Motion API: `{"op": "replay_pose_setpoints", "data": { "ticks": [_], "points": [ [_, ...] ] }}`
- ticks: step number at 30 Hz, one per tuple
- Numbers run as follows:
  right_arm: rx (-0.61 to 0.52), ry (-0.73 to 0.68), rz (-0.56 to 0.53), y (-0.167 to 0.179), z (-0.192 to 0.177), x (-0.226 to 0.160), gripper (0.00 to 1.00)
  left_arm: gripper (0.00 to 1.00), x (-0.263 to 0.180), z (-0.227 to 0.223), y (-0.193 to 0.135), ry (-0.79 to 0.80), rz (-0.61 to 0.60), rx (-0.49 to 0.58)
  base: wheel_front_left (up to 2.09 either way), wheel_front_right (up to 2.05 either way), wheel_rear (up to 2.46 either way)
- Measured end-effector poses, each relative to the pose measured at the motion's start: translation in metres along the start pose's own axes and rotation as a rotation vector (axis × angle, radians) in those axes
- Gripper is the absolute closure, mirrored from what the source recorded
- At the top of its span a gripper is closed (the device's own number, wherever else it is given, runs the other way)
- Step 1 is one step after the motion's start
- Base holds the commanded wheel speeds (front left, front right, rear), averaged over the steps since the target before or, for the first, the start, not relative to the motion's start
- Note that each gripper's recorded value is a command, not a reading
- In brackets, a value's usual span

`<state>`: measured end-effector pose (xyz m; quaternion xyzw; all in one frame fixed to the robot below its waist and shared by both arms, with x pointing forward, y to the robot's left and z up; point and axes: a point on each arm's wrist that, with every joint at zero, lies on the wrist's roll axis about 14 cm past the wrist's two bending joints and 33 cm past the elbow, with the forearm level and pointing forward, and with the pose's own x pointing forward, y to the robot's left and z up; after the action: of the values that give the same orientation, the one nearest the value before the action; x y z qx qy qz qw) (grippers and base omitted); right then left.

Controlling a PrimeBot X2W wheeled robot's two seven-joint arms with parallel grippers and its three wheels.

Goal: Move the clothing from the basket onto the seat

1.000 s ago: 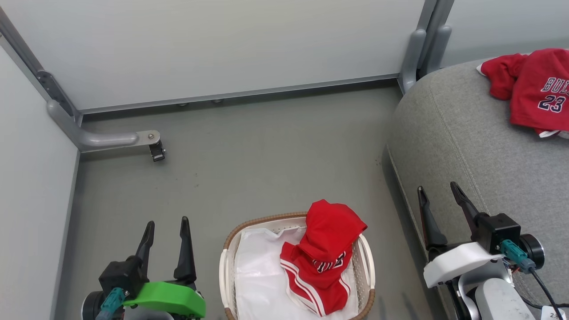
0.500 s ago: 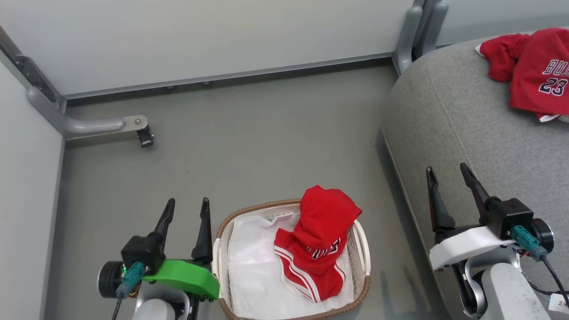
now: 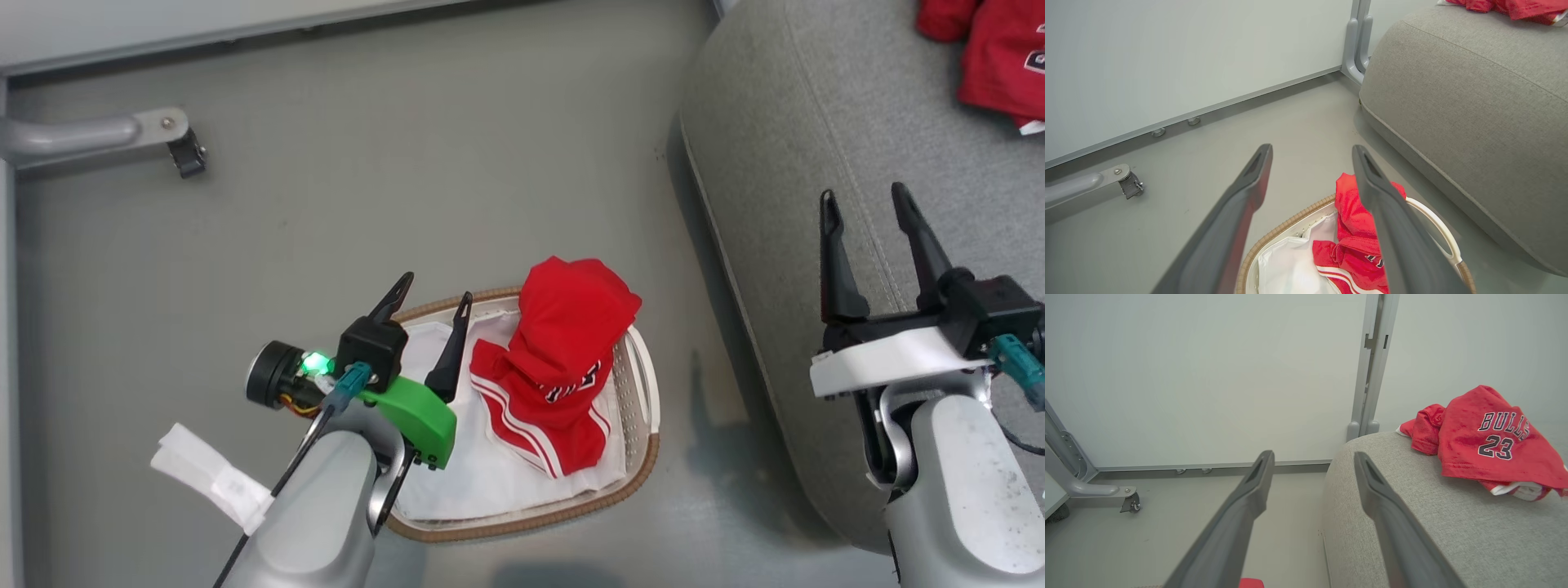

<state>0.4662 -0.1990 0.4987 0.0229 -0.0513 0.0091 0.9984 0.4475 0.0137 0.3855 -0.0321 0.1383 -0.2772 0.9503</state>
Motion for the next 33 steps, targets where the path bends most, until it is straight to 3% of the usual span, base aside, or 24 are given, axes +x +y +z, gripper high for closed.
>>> {"op": "replay_pose_setpoints", "data": {
  "ticks": [7,17,33],
  "points": [
    [-0.014,-0.003,-0.027,-0.014,-0.017,0.028,0.00,0.00,0.035,-0.063,-0.017,0.182,-0.157,0.097,0.00,0.00,0.00],
    [-0.007,0.077,-0.065,-0.034,-0.067,0.042,0.00,0.00,0.045,-0.168,-0.062,0.437,-0.443,0.195,0.00,0.00,0.00],
    [-0.062,0.196,-0.144,-0.074,-0.113,0.028,0.00,0.00,0.077,-0.247,-0.071,0.553,-0.585,0.216,0.00,0.00,0.00]
  ]
}}
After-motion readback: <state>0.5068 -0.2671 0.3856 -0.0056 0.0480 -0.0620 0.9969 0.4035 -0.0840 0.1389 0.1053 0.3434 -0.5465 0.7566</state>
